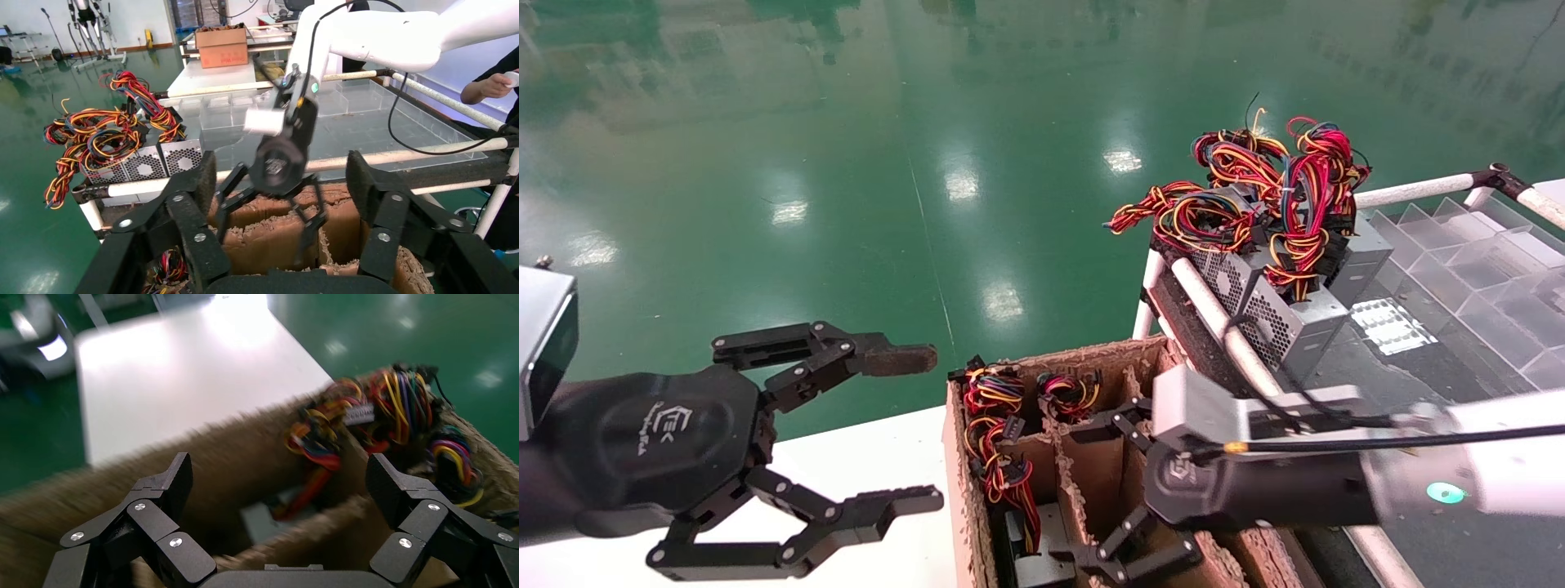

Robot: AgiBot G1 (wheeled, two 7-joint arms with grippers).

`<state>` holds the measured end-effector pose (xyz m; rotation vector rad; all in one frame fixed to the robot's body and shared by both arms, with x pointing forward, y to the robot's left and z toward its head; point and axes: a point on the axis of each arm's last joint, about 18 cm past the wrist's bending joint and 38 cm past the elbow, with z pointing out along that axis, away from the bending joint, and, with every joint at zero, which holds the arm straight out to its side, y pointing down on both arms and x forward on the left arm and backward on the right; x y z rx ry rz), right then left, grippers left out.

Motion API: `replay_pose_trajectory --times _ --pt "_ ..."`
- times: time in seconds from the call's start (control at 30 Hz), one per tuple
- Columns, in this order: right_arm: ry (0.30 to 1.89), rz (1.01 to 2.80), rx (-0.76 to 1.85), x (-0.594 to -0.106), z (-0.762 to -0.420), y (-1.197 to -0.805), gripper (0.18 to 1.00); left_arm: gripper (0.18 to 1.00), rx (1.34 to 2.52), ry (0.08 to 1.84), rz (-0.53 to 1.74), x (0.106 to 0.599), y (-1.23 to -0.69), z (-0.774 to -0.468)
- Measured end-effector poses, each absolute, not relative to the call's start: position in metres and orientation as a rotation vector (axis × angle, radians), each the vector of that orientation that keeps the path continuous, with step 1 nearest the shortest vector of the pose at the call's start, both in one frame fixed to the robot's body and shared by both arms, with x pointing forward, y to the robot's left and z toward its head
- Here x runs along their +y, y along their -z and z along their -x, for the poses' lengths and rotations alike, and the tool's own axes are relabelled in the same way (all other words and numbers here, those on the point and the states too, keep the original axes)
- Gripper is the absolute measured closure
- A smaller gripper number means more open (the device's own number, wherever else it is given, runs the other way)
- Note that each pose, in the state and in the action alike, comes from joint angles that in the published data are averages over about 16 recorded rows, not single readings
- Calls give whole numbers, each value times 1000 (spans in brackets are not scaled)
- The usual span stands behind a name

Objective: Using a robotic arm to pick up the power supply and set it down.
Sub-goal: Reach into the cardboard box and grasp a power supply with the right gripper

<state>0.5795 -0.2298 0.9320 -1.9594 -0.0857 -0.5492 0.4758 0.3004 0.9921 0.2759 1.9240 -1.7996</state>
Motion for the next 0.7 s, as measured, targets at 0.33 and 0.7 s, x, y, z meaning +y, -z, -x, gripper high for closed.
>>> replay_pose_trajectory --times 0.33,0.7 --pt "563 2002 -92 -200 -606 -919 180 321 1924 1800 -276 300 -992 -476" --pt "579 2006 -108 -182 -624 -909 218 209 1924 1800 -276 300 -992 -476"
